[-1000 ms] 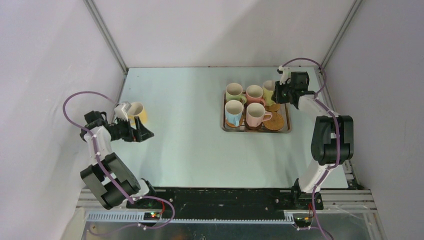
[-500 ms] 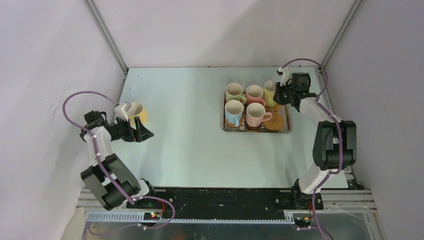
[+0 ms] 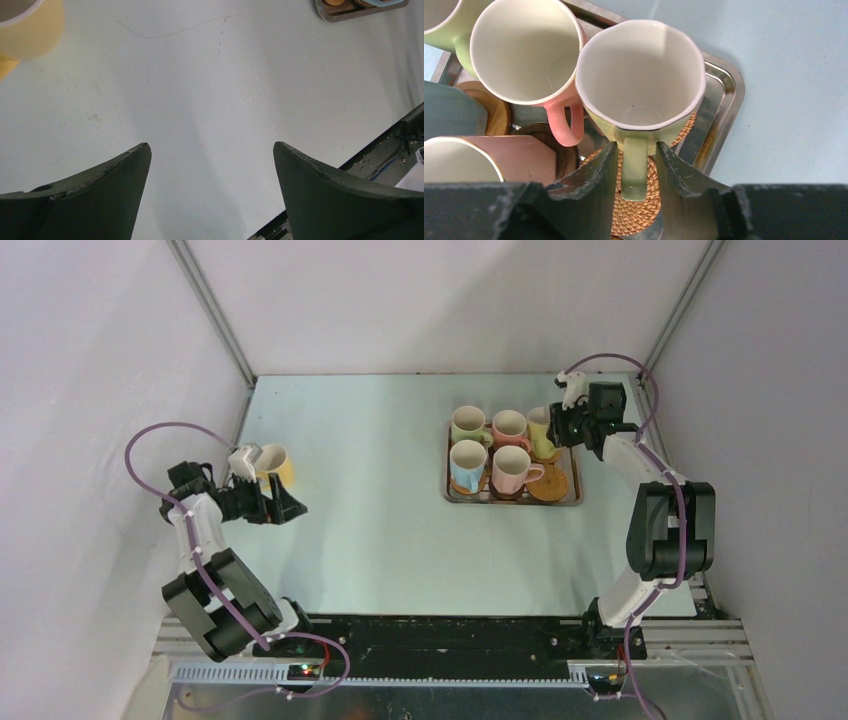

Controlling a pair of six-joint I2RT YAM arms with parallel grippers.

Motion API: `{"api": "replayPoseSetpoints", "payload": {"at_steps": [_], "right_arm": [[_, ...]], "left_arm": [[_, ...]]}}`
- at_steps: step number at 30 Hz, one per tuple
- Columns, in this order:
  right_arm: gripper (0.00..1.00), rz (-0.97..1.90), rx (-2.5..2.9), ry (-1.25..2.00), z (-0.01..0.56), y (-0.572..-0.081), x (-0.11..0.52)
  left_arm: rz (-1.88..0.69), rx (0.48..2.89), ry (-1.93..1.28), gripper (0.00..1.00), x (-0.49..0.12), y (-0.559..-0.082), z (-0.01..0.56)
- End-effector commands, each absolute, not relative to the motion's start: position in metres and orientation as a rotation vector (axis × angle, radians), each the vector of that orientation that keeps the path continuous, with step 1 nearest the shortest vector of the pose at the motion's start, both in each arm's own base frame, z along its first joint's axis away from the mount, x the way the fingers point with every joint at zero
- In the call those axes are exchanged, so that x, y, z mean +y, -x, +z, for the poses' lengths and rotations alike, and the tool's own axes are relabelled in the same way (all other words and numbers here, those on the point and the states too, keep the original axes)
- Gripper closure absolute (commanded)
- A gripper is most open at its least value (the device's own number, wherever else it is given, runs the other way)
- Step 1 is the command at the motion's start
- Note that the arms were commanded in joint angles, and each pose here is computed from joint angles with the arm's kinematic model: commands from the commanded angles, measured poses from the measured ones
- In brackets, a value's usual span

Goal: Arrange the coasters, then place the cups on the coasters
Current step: Place the cup on the coaster.

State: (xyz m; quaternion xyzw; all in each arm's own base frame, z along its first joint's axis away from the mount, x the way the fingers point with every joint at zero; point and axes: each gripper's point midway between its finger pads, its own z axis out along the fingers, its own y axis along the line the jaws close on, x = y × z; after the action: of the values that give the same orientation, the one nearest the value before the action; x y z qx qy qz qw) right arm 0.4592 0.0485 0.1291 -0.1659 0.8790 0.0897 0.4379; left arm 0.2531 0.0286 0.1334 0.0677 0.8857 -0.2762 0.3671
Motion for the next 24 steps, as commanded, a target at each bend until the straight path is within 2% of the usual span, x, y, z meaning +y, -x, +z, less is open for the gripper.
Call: {"api": "replayPoseSetpoints", "payload": {"at_steps": [1, 7, 19, 23, 24], "right_arm": [[0.54, 0.247, 2.117, 0.431, 0.161, -0.467, 0.041], [0.30, 0.287, 2.143, 0.455, 0.169, -0.457, 0.036], [0.20, 0.264, 2.187, 0.568, 0.176, -0.424, 0.046], [0.11, 0.214, 2.076, 0.575, 0.219, -0.419, 0.045], [0.05, 0.202, 2.060, 0.577, 0.226, -0.417, 0.045]], "left_arm": [[-0.685, 2.244, -0.177, 0.00, 0.029, -0.253, 0.139], [-0.687, 2.242, -0.178, 0.00, 0.029, -0.253, 0.140], [-0.706, 2.236, -0.184, 0.00, 0.027, -0.253, 0.141], [-0.680, 2.239, -0.176, 0.00, 0.029, -0.252, 0.142], [-0.654, 2.229, -0.182, 0.00, 0.031, -0.254, 0.144]]}}
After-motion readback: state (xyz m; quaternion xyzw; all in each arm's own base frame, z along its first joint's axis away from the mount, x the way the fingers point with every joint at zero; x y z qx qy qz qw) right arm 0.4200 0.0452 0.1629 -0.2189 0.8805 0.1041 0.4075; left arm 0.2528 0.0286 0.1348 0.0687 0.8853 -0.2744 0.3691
